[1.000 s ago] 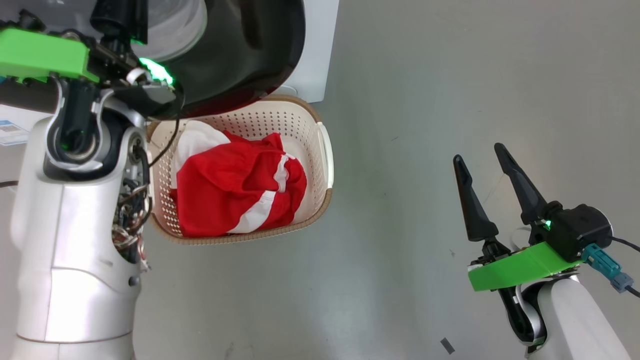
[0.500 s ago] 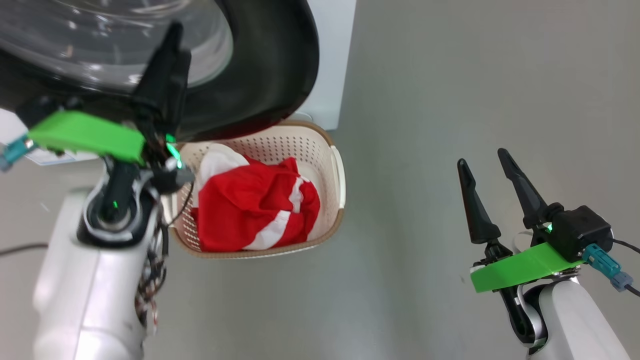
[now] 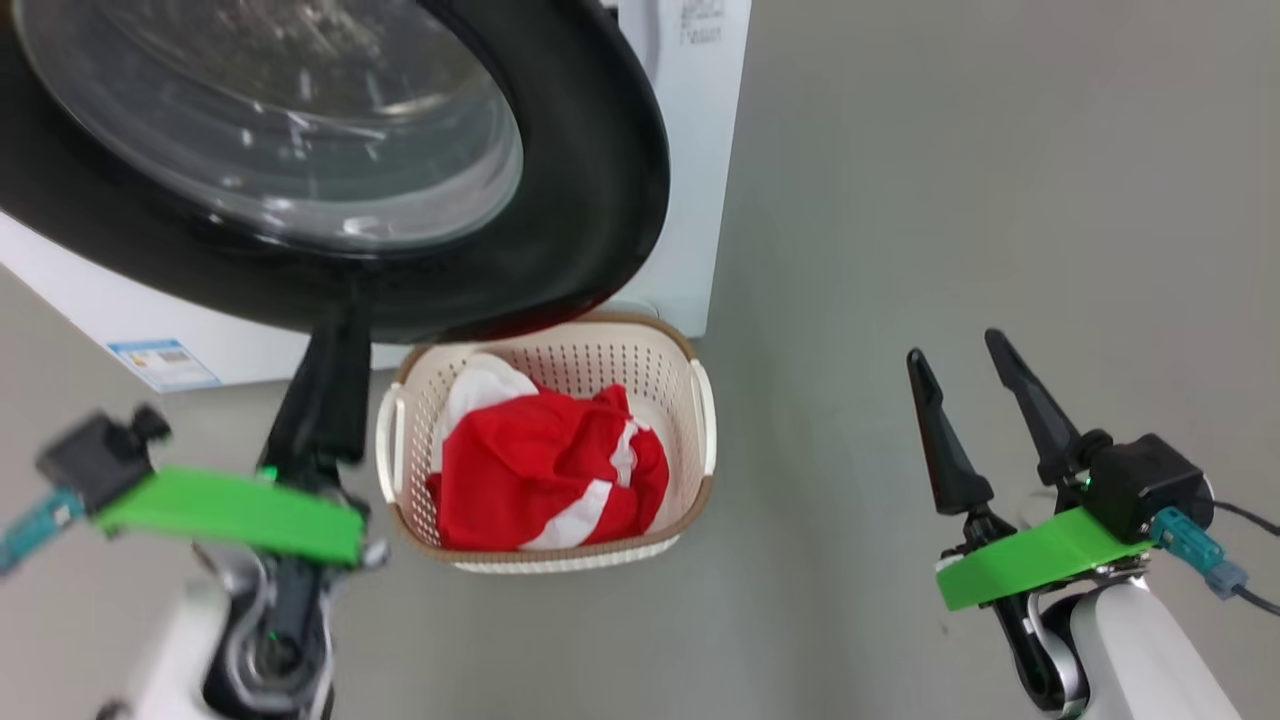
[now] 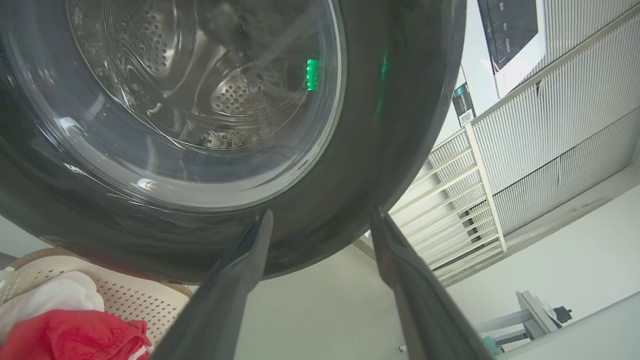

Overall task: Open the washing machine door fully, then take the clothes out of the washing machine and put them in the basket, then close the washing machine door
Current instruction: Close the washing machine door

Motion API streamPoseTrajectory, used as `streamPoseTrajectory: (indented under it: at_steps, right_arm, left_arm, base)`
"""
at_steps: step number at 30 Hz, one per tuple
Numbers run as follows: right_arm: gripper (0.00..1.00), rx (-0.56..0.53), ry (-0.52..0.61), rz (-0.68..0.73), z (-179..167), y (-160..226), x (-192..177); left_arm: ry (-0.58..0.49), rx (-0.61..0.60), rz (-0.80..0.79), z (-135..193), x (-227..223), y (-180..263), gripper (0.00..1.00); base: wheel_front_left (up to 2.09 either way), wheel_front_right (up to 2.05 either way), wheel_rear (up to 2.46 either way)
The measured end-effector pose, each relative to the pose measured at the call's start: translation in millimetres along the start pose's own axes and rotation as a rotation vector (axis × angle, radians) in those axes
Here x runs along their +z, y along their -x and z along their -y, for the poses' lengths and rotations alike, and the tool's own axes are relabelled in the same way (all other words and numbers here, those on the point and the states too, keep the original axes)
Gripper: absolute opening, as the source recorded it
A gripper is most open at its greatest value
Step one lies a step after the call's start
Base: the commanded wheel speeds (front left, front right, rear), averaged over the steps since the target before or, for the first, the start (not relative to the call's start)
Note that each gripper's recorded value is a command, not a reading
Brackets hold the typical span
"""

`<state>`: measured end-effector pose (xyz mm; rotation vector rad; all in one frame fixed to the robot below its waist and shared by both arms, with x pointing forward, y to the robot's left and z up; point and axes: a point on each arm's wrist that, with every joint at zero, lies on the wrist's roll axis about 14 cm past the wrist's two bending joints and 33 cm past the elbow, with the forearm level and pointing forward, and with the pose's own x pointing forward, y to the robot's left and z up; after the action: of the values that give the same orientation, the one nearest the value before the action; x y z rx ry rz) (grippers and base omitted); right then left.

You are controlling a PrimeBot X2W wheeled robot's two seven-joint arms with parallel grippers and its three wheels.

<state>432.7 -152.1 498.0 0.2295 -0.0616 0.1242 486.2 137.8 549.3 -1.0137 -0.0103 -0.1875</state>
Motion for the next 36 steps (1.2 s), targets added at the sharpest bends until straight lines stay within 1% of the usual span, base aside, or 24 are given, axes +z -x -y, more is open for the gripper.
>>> streamPoseTrajectory:
  at_steps: [1,3,5,10,15,17,23,27,32,36]
  right_arm:
    - [1.00,0.002,0.000,0.001,-1.1,1.9,1.1]
    - [1.00,0.004,0.001,0.010,-2.6,5.3,5.3]
    - [1.00,0.005,0.004,0.024,-3.6,8.0,11.0]
    - [1.00,0.000,0.026,0.063,-2.5,14.8,27.1]
    - [1.00,-0.010,0.036,0.061,-1.0,31.1,28.4]
    - [1.00,-0.014,0.047,0.064,-0.1,36.7,30.0]
    - [1.00,-0.031,0.052,0.076,3.1,53.0,34.7]
    - [1.00,-0.043,0.052,0.086,6.1,60.4,38.0]
    - [1.00,-0.052,0.050,0.087,7.6,70.3,37.7]
    - [1.00,-0.062,0.047,0.082,9.8,77.3,35.7]
  left_arm:
    - [-0.039,-0.006,0.012,1.2,0.9,6.3,1.00]
    - [-0.173,-0.027,0.030,3.3,5.7,18.3,1.00]
    - [-0.258,-0.041,0.045,5.0,9.3,28.8,1.00]
    - [-0.544,-0.058,0.055,9.0,12.6,50.7,1.00]
    - [-0.755,-0.119,0.104,31.9,17.3,69.0,1.00]
    - [-0.819,-0.112,0.113,31.5,17.2,78.7,1.00]
    - [-0.895,-0.055,0.089,14.3,12.6,106.4,1.00]
    - [-0.903,-0.029,0.102,10.7,16.4,114.5,1.00]
    - [-0.887,0.033,0.113,-1.0,20.5,130.2,1.00]
    - [-0.902,0.047,0.105,-6.3,20.3,139.1,1.00]
  base:
    - [0.00,0.00,0.00]
    - [0.00,0.00,0.00]
    - [0.00,0.00,0.00]
    - [0.00,0.00,0.00]
    - [0.00,0.00,0.00]
    - [0.00,0.00,0.00]
    - [0.00,0.00,0.00]
    - [0.00,0.00,0.00]
    - [0.00,0.00,0.00]
    - [0.00,0.00,0.00]
